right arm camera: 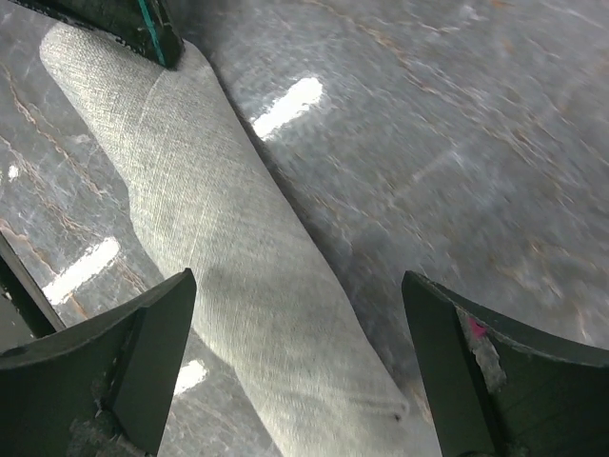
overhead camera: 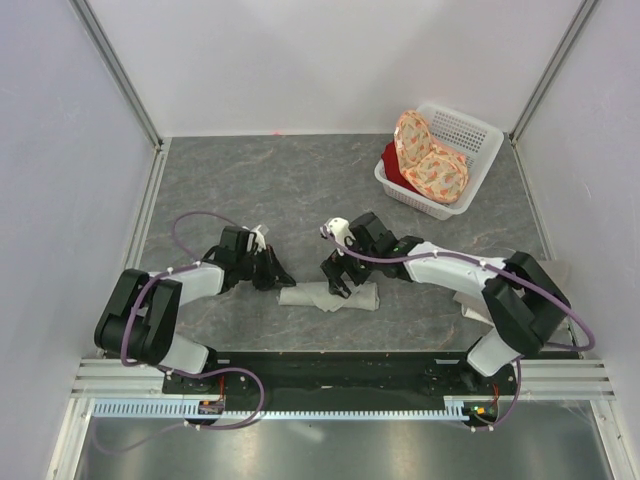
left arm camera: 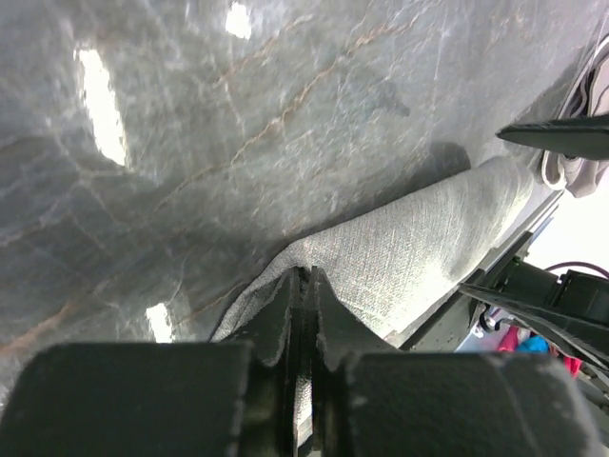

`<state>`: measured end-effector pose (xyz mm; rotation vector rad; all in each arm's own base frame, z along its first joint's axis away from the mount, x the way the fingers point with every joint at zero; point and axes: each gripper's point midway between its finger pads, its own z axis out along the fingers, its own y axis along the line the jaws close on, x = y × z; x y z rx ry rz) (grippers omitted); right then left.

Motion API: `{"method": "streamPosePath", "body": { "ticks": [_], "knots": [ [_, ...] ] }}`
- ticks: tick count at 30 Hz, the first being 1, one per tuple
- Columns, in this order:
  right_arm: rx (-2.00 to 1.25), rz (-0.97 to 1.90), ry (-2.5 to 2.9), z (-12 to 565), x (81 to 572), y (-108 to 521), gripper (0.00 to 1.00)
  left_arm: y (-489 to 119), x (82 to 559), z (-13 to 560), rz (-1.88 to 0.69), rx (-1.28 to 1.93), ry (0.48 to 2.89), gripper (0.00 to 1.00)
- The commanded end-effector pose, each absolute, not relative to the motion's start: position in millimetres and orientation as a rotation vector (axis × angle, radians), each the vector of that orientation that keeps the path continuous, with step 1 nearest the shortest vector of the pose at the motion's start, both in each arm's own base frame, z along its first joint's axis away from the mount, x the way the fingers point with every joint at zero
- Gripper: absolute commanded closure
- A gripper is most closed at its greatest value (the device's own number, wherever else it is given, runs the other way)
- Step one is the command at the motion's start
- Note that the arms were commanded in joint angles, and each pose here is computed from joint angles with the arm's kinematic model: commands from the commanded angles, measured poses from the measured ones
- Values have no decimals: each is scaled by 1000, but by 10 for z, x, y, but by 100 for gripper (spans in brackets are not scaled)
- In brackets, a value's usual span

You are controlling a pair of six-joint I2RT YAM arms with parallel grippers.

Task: Fold the napkin, place the utensils inside, and roll it up
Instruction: Roll the napkin with the utensil

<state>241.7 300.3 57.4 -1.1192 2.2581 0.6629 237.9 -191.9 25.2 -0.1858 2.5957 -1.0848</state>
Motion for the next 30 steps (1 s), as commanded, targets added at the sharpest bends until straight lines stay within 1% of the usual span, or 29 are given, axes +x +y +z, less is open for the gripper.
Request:
{"method": "streamPosePath", "body": {
  "ticks": [1, 2, 3, 4, 5, 6, 8, 9, 12, 17, 21, 22, 25, 30],
  "knots": [
    [-940, 623, 2177, 925, 2554, 2938, 2, -1879, 2549, 336, -1005, -128, 2547, 73],
    [-916, 624, 2178, 949, 2549, 2920, 2, -1857, 2582, 366, -982, -134, 2535, 54],
    [-898, 619, 2171, 980, 2554, 2904, 2, -1841, 2593, 389, -967, -135, 2527, 47],
    [-879, 620, 2154, 1047, 2544, 2876, 2, -1829, 2624, 472, -956, -129, 2499, 41],
    [-862, 620, 2151, 1074, 2542, 2857, 2, -1781, 2621, 471, -916, -147, 2508, 33],
    [-837, 624, 2143, 1113, 2543, 2848, 2, -1758, 2650, 515, -897, -152, 2495, 28],
    [-792, 615, 2118, 1206, 2547, 2778, 2, -1676, 2703, 629, -828, -170, 2471, 4],
    [-757, 617, 2118, 1237, 2564, 2747, 2, -1635, 2729, 679, -800, -180, 2461, 0],
    [-669, 601, 2108, 1326, 2608, 2602, 2, -1432, 2825, 878, -685, -238, 2420, 0],
    [-351, 522, 2117, 1429, 2782, 2118, 2, -1179, 2929, 1321, -615, -302, 2297, 0],
    [-93, 442, 2080, 1511, 2903, 1622, 2, -1122, 2873, 1817, -605, -206, 2155, 0],
    [-56, 430, 2054, 1556, 2883, 1527, 2, -1120, 2838, 2009, -608, -150, 2095, 0],
    [31, 348, 1988, 1648, 2876, 1280, 2, -1113, 2706, 2280, -609, -58, 2021, 0],
    [115, 215, 1907, 1718, 2847, 961, 2, -1023, 2575, 2422, -543, 17, 1966, 0]
  ]
}}
